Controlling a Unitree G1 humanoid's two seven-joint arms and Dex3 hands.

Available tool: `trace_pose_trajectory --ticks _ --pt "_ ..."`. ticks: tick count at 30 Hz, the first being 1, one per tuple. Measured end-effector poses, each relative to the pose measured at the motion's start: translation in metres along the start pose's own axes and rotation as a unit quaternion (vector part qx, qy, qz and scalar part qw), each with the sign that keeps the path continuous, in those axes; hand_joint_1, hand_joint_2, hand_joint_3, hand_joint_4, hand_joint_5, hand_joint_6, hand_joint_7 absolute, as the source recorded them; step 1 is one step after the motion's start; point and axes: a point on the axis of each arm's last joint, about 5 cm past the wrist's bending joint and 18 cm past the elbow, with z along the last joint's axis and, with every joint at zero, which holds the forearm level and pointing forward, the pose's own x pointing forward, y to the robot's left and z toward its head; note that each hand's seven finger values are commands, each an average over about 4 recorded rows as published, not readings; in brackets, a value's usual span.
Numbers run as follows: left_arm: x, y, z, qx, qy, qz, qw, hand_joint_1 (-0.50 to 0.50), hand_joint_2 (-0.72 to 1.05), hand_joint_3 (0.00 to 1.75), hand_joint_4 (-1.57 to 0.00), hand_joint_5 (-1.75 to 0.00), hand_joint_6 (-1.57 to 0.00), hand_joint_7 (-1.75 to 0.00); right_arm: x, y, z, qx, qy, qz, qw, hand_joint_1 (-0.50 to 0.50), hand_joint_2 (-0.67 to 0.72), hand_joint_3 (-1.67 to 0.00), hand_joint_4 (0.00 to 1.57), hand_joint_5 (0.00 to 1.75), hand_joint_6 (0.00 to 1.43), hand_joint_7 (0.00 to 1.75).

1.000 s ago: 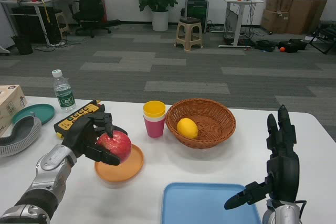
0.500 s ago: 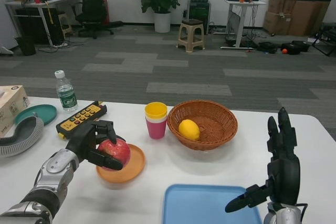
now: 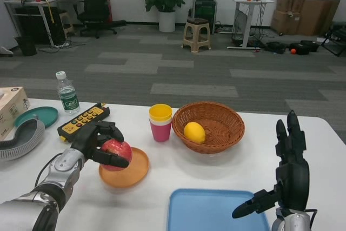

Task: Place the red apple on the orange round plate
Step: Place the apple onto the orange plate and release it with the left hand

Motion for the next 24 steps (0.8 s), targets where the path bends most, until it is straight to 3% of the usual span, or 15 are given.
trace_pose_trajectory --ticks 11,14,18,24 --pt "0.003 -0.011 -0.004 0.061 0.057 0.022 0.996 0.5 0.6 0.09 -1.57 -1.49 -1.34 -0.98 -0.001 0.0 -0.001 -0.002 0.003 0.001 1.0 -0.2 0.6 0.0 0.0 0.0 0.0 0.07" --pt "0.003 -0.015 -0.006 0.073 0.072 0.023 0.994 0.5 0.54 0.09 -1.56 -1.49 -1.34 -0.98 -0.001 -0.001 -0.001 -0.003 0.004 0.0 1.0 -0.21 0.6 0.0 0.0 0.0 0.0 0.07" --pt "0.003 -0.021 -0.008 0.084 0.086 0.021 0.993 0.5 0.6 0.0 -1.53 -1.49 -1.36 -0.98 -0.002 -0.001 -0.001 -0.004 0.006 0.001 1.0 -0.21 0.6 0.0 0.0 0.0 0.0 0.07" --pt "0.006 -0.025 -0.005 0.103 0.091 0.022 0.99 0.5 0.56 0.04 -1.53 -1.51 -1.34 -0.98 -0.002 -0.001 -0.002 -0.005 0.007 0.001 1.0 -0.21 0.6 0.0 0.0 0.0 0.0 0.07"
